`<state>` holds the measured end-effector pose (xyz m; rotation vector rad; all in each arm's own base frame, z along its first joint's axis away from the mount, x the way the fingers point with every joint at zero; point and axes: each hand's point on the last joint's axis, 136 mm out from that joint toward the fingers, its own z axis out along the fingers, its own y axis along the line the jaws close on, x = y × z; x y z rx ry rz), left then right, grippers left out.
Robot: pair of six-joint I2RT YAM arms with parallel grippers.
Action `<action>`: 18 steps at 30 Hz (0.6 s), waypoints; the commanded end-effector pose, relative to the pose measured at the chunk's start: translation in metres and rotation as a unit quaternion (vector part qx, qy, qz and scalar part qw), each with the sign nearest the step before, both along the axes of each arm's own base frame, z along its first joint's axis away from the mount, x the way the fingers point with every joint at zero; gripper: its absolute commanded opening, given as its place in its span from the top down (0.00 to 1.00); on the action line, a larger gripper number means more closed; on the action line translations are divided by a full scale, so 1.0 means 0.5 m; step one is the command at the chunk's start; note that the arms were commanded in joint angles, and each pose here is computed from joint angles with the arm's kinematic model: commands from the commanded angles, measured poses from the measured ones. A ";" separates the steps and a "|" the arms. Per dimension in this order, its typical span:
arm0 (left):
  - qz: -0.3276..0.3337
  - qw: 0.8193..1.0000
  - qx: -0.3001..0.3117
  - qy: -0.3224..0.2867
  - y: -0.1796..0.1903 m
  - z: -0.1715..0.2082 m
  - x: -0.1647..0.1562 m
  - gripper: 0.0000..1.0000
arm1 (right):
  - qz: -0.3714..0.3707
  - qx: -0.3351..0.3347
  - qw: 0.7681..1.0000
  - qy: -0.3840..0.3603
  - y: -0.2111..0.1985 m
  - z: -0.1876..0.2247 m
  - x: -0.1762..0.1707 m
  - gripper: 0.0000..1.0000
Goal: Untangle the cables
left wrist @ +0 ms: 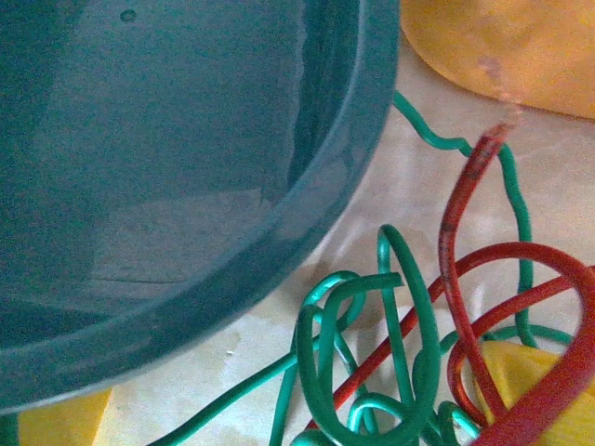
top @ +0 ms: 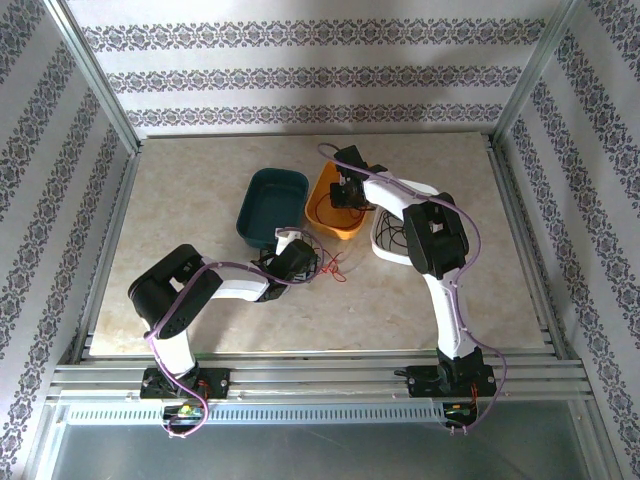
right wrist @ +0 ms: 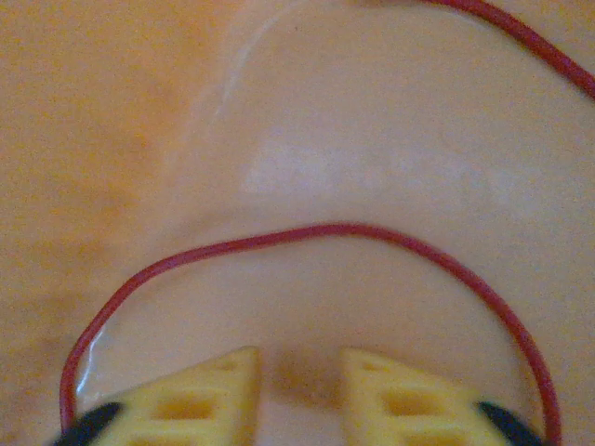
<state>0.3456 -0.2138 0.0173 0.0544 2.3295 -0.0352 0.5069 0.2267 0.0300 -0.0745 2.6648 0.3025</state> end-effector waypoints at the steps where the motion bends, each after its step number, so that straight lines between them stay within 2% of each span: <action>1: -0.014 0.995 0.068 0.068 0.054 -0.055 -0.047 0.01 | -0.011 0.003 0.998 -0.058 -0.012 0.110 0.017 0.63; 3: -0.016 0.996 0.061 0.060 0.046 -0.040 -0.040 0.01 | -0.022 0.004 0.996 -0.088 -0.026 0.162 0.021 0.58; 8: -0.019 0.998 0.050 0.041 0.034 -0.009 -0.025 0.01 | -0.033 0.006 0.990 -0.137 -0.057 0.254 -0.001 0.54; 14: -0.020 0.999 0.034 0.025 0.022 0.017 -0.013 0.01 | -0.011 0.008 0.986 -0.169 -0.070 0.302 -0.073 0.53; 18: -0.018 1.000 0.016 0.016 0.015 0.034 -0.007 0.01 | 0.042 0.016 0.986 -0.160 -0.051 0.303 -0.156 0.54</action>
